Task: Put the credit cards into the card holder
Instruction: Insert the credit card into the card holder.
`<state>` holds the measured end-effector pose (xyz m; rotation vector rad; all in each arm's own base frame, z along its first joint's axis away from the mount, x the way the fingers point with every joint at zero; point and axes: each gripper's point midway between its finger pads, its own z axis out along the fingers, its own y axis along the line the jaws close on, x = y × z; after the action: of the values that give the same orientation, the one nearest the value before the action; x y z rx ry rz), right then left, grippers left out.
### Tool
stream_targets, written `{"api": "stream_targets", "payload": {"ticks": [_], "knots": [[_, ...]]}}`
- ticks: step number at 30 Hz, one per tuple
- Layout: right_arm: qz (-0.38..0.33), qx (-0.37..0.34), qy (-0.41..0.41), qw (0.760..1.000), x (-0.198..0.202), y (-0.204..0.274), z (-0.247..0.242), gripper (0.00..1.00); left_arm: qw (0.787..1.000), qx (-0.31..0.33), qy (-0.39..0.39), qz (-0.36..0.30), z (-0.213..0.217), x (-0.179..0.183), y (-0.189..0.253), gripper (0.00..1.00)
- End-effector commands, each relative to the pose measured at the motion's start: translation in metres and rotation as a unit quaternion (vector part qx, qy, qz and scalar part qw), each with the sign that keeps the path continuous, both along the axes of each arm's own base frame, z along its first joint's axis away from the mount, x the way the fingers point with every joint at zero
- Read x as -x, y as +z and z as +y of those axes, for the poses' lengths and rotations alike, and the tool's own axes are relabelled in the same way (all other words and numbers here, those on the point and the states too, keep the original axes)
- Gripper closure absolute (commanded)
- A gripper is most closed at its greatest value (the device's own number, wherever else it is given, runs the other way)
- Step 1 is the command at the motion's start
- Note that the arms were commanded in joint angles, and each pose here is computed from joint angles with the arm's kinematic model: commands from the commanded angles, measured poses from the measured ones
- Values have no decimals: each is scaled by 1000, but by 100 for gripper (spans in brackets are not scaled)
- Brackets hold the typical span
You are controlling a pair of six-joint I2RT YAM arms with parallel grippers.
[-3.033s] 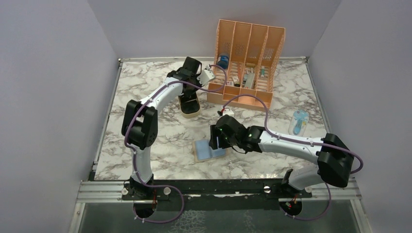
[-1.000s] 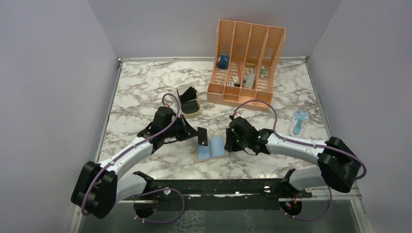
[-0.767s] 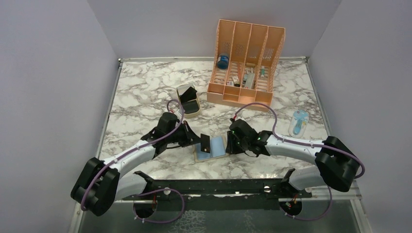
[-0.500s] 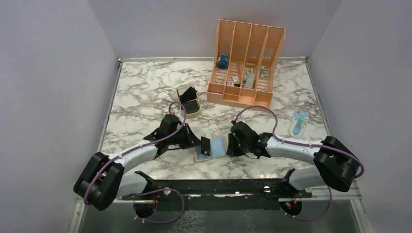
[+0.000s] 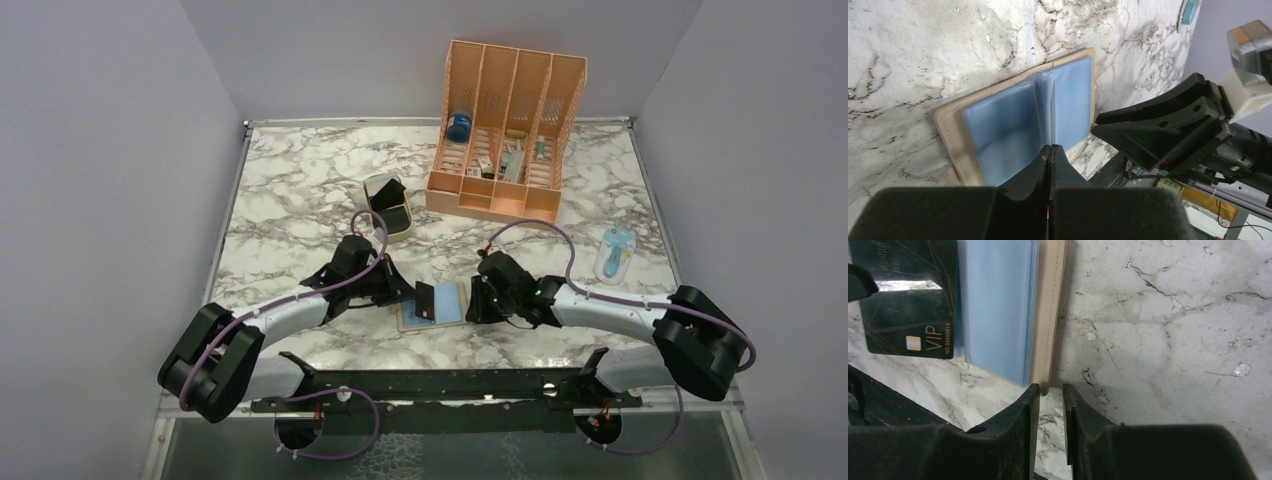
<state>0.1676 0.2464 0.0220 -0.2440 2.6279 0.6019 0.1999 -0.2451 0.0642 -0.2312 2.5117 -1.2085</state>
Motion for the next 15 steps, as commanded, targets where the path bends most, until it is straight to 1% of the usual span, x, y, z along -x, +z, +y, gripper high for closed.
{"api": "stream_targets", "payload": {"ticks": [1, 8, 15], "knots": [[-12, -24, 4, 1000, -1, 28, 7, 76, 1000, -3, 0, -3, -1, 0, -5, 100], [-53, -43, 7, 998, -17, 61, 17, 74, 1000, -8, 5, -1, 0, -1, -8, 100], [-57, -43, 11, 997, -32, 58, 35, 75, 1000, -10, 9, 3, 0, 0, -11, 100]]}}
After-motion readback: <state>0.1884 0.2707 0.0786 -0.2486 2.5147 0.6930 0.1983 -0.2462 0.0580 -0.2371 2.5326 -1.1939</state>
